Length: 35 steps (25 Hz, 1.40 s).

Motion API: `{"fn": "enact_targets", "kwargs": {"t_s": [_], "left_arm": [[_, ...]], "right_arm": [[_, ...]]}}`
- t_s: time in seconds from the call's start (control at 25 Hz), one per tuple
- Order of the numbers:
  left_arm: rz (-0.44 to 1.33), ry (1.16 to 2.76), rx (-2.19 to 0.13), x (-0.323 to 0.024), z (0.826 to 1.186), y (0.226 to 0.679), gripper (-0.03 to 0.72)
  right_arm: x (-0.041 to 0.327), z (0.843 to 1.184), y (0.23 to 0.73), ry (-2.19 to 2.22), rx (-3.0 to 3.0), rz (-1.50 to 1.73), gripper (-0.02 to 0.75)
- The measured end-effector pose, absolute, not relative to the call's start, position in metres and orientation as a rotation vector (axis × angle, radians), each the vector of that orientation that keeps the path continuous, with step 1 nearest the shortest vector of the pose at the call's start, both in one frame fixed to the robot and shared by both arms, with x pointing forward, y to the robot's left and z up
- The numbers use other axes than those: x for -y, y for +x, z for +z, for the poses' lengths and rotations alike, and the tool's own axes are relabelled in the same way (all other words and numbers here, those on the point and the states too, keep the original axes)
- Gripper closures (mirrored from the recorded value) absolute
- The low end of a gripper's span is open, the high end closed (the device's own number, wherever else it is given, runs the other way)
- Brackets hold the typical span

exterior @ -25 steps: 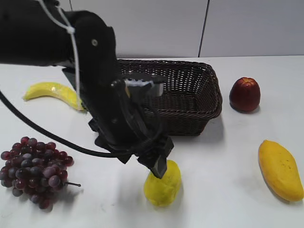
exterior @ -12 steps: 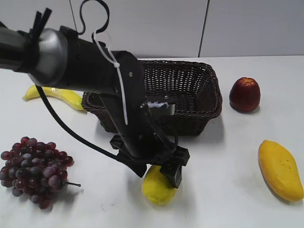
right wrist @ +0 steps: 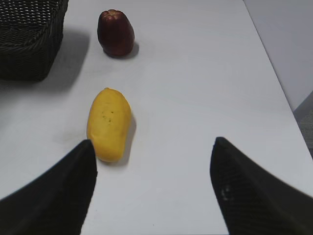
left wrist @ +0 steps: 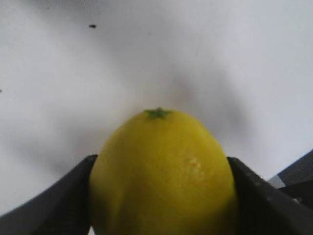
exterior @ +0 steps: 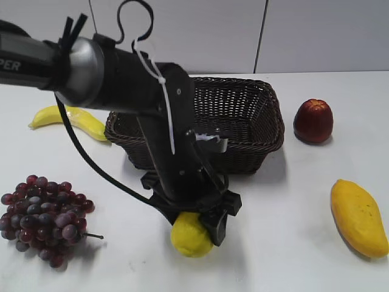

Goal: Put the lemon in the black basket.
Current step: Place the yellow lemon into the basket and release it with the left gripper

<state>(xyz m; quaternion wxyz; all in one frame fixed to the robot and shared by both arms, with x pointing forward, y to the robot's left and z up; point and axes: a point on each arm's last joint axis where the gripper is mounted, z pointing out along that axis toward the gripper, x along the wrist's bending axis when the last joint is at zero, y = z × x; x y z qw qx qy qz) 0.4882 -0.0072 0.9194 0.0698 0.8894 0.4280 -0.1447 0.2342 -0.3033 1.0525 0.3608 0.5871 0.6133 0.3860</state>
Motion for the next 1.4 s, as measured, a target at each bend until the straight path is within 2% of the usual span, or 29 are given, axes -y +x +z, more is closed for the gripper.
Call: {"fn": "enact_targets", "kwargs": {"t_s": [0.12,0.28,0.36,0.52,0.72,0.84,0.96,1.08,1.24,1.4], "left_arm": [[-0.402,2.752,-1.21,0.009,0.944,0.494,0.121],[-0.212,2.78,-1.089,0.015,0.987,0.511,0.122],[-0.077,2.742,-1.041,0.017,1.009,0.525,0.123],[0.131,2.544,-1.007,0.017,1.042,0.557,0.123],[0.172,2.345,-1.13,-0.008,1.04,0.601,0.123],[0.11,2.323,-1.249,-0.024,1.013,0.624,0.123],[0.074,2.33,-1.307,-0.031,0.993,0.634,0.054],[0.065,2.328,-1.317,-0.031,0.988,0.635,0.031],[0.066,2.332,-1.309,-0.032,0.996,0.634,0.028],[0.114,2.384,-1.274,-0.041,1.034,0.624,0.061]], "right_arm": [[0.303,1.053,0.234,1.513,-1.581,0.995,0.148],[0.303,1.053,0.234,1.513,-1.581,0.995,0.148],[0.303,1.053,0.234,1.513,-1.581,0.995,0.148],[0.303,1.053,0.234,1.513,-1.581,0.995,0.148],[0.303,1.053,0.234,1.513,-1.581,0.995,0.148],[0.303,1.053,0.234,1.513,-1.581,0.995,0.148],[0.303,1.053,0.234,1.513,-1.581,0.995,0.148],[0.303,1.053,0.234,1.513,-1.581,0.995,0.148],[0.303,1.053,0.234,1.513,-1.581,0.995,0.148],[0.303,1.053,0.234,1.513,-1.581,0.995,0.148]]}}
